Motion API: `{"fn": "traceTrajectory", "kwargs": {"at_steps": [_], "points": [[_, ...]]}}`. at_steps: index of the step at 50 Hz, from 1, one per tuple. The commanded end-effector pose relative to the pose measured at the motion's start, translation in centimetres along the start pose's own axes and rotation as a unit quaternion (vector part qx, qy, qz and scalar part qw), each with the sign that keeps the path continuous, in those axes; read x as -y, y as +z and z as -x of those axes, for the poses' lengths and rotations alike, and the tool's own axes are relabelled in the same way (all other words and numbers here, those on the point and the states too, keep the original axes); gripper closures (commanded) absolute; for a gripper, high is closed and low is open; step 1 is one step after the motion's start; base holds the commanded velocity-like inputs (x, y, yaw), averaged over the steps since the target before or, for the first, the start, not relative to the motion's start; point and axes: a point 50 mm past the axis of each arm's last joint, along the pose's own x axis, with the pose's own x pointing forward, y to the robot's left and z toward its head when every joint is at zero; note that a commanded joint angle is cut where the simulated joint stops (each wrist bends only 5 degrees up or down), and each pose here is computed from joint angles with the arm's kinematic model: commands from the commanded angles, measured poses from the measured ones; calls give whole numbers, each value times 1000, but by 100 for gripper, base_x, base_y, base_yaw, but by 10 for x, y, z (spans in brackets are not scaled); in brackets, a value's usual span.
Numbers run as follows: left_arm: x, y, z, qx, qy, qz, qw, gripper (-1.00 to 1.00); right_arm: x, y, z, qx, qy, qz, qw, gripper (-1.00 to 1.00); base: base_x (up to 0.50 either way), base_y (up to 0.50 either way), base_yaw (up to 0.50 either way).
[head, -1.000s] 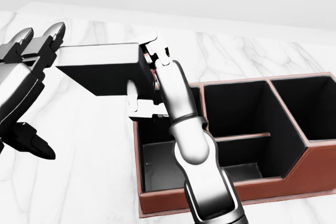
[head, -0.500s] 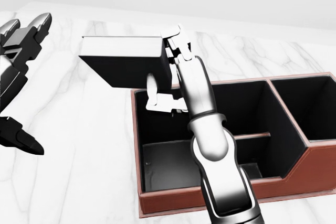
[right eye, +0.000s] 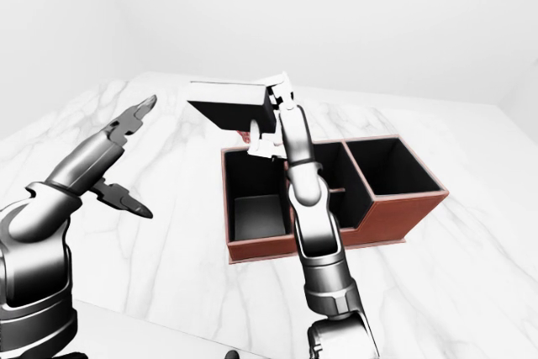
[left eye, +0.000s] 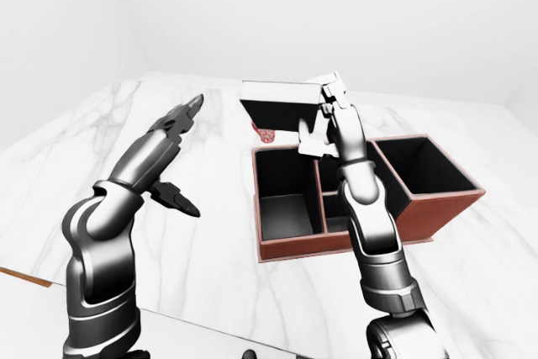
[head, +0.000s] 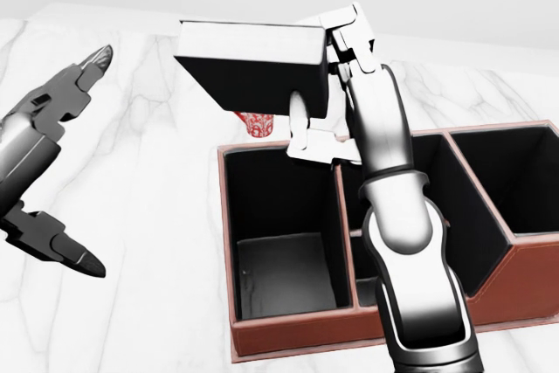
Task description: Pick up the book and place it in the right compartment of the caddy.
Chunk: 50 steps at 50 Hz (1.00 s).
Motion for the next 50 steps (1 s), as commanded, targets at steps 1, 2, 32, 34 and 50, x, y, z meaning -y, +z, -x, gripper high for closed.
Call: {"fn": "traceTrajectory", "kwargs": {"at_steps": [1, 2, 32, 34, 50], "points": [[22, -11, 0, 21, -38, 104, 994, -100, 20, 18, -3, 41, -29, 15, 999, 100, 0, 0, 0], [25, -13, 0, 19, -43, 109, 993, -100, 21, 18, -4, 41, -30, 15, 999, 100, 0, 0, 0], [55, -85, 0, -86, 5, 293, 952, -100, 53, 44, -2, 96, -57, 45, 993, 100, 0, 0, 0], [57, -87, 0, -91, 5, 296, 951, -100, 55, 47, -1, 101, -59, 48, 992, 100, 0, 0, 0], [58, -81, 3, -84, 6, 291, 953, -100, 100, 42, 15, 89, -108, 57, 989, 100, 0, 0, 0]]}}
